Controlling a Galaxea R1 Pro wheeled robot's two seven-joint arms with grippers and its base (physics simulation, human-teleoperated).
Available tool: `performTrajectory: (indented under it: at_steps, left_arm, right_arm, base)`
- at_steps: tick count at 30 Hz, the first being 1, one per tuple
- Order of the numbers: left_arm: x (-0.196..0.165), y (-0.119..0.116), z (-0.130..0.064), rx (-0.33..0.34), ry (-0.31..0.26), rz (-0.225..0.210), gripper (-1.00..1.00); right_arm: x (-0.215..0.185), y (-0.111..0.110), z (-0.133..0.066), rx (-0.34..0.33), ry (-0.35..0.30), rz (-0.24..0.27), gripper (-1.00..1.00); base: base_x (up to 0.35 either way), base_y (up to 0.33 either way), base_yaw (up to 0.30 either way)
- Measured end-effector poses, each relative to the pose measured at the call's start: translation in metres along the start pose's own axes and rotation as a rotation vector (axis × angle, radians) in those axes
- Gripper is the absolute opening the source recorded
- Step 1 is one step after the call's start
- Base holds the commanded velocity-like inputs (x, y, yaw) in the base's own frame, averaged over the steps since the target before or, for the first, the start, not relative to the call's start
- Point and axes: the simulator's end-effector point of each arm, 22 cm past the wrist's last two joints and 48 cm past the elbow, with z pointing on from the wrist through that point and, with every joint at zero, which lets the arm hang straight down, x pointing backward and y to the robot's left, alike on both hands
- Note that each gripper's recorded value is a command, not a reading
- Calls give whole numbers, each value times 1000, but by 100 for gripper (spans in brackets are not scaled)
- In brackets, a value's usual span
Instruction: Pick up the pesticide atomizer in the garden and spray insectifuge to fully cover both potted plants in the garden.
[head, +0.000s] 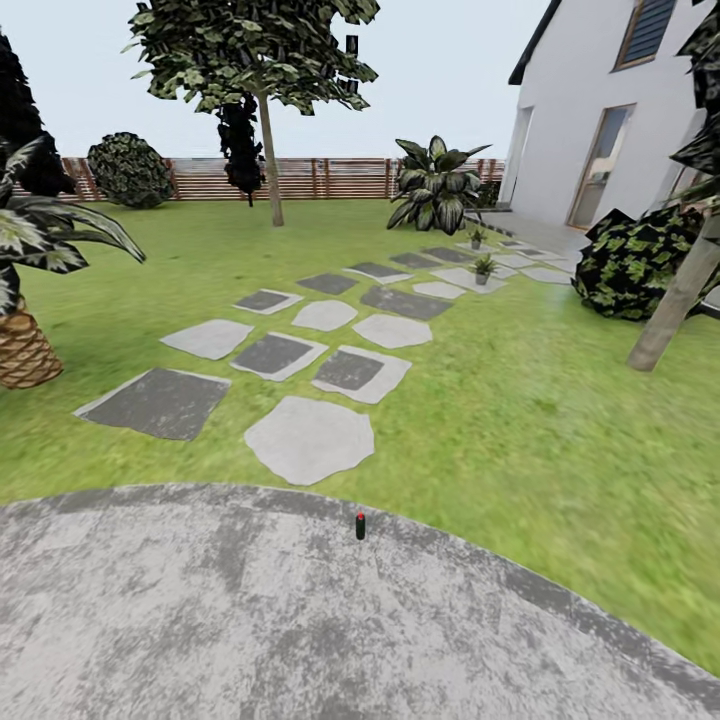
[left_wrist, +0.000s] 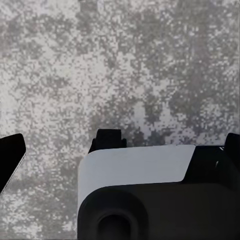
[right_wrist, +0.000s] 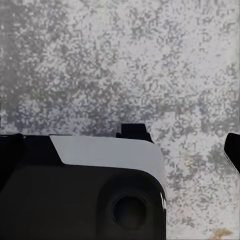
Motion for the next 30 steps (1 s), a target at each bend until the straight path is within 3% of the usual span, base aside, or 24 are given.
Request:
performTrajectory:
  at_steps: [23, 30]
  left_arm:
    - [0, 0, 0, -2, 0, 0, 100]
    - [0, 0, 0, -1, -1, 0, 100]
  right_arm:
    - [0, 0, 0, 0, 0, -4, 100]
    - [0, 0, 0, 0, 0, -4, 100]
  base:
    - [341, -1, 0]
    - [289, -138, 0]
